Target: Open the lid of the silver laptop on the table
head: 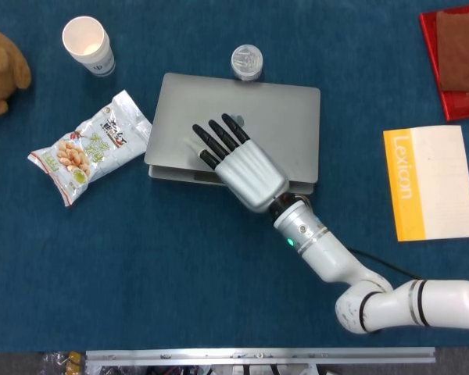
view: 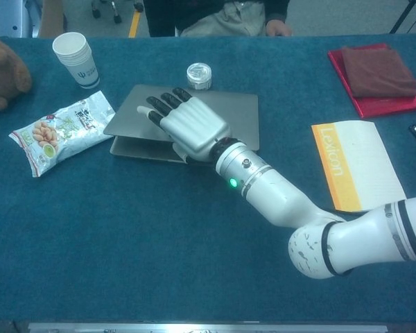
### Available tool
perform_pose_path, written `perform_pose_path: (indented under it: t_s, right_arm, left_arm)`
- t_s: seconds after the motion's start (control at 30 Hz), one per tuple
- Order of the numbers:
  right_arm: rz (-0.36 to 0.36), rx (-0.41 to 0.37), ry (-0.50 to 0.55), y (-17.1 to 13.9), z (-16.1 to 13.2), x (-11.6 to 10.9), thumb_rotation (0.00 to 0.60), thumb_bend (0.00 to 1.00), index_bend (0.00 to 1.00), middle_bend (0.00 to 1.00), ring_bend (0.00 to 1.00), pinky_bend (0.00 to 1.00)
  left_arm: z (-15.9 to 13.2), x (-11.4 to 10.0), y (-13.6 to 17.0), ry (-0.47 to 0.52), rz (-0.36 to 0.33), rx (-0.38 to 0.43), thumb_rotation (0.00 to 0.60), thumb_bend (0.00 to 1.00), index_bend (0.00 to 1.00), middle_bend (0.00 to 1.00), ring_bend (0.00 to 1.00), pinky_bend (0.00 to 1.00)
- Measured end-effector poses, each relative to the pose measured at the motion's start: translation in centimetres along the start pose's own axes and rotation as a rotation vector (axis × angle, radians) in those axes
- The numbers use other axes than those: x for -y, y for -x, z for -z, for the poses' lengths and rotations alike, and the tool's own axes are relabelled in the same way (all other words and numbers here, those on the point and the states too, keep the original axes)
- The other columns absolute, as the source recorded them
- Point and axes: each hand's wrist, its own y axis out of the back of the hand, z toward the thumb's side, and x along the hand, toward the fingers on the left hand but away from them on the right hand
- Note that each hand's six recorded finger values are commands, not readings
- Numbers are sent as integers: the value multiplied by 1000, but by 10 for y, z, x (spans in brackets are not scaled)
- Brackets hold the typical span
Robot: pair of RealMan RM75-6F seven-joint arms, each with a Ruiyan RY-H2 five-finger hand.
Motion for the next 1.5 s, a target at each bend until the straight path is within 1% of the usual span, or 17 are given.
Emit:
perform_pose_path:
  t_s: [0.13,0.3,0.4,0.5,0.57,0.7,0.87,1.07,1.27,1.5]
  right_arm:
    - [7,5,-11,1,1,-7,600,486,0,0,0,60]
    - [14,12,-26,3,3,-12,600,487,0,0,0,60]
    - [15,16,-29,4,3,-14,600,486,0,0,0,60]
    - [20,19,-34,5,4,-18,600,486,0,0,0,60]
    - [21,21,-36,5,4,-19,600,486,0,0,0,60]
    - [20,25,-43,6,5,-20,600,486,0,0,0,60]
    - [19,30,-43,6,6,-20,600,487,0,0,0,60]
    - [23,28,-55,7,5,-22,600,487,0,0,0,60]
    - [27,28,-68,9,6,-24,600,486,0,0,0,60]
    - [28,33,-72,11,8,-25,600,486,0,0,0,60]
  left_arm:
    - [-10,11,-8,-18,64,61,600,105,154,125,52,30]
    - [-31,24,-20,-29,142,175,600,106,144,106,52,30]
    - [-42,30,-26,-28,186,236,600,105,100,66,43,30]
    - [-52,35,-32,-30,236,285,600,105,55,24,12,30]
    - [-59,40,-36,-40,270,320,600,106,40,6,0,29]
    - [-78,46,-45,-69,314,389,591,105,28,0,0,28]
    - [-104,53,-53,-121,342,483,583,105,18,0,0,28]
    - [-137,61,-64,-158,349,581,578,105,18,0,0,28]
    - [-163,66,-73,-191,351,653,577,105,18,0,0,17]
    - [-186,73,-83,-202,365,710,578,105,18,0,0,17]
